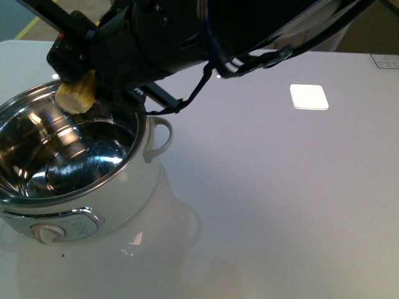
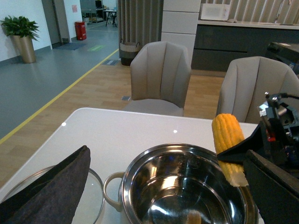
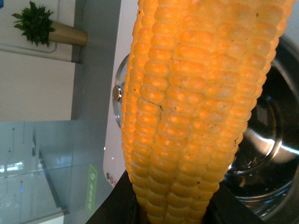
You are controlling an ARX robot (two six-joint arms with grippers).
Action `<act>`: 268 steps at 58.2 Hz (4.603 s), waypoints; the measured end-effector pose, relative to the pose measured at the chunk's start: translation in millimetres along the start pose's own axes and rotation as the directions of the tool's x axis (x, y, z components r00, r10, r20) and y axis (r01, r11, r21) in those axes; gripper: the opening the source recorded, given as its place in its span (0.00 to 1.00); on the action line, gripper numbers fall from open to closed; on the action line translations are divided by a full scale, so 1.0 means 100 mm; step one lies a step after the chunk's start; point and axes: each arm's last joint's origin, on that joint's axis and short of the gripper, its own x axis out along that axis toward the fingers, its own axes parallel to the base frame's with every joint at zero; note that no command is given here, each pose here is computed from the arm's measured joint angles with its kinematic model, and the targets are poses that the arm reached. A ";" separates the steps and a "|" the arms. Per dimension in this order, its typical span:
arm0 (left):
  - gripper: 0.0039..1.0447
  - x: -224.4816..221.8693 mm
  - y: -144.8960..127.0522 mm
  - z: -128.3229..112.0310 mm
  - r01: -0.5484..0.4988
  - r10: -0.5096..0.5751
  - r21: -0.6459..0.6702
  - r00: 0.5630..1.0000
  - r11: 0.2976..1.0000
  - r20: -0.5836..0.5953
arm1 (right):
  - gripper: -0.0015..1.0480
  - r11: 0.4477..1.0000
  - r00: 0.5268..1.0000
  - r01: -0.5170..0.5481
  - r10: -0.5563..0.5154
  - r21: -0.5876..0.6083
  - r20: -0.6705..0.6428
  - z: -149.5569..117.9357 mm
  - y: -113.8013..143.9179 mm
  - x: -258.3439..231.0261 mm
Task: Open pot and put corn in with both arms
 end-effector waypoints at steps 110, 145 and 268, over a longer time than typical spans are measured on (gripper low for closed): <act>0.94 0.00 0.00 0.00 0.000 0.000 0.000 1.000 1.000 0.000 | 0.91 0.821 0.665 0.571 -0.474 0.016 0.577 -0.78 -0.95 -3.27; 0.94 0.00 0.00 0.00 0.000 0.000 0.000 1.000 1.000 0.000 | 0.13 0.611 0.385 0.767 -0.194 -0.196 0.903 -1.03 -1.14 -3.40; 0.94 0.00 0.00 0.00 0.000 0.000 0.000 1.000 1.000 0.000 | 0.92 0.601 0.373 0.774 -0.178 -0.199 0.911 -1.38 -1.15 -3.48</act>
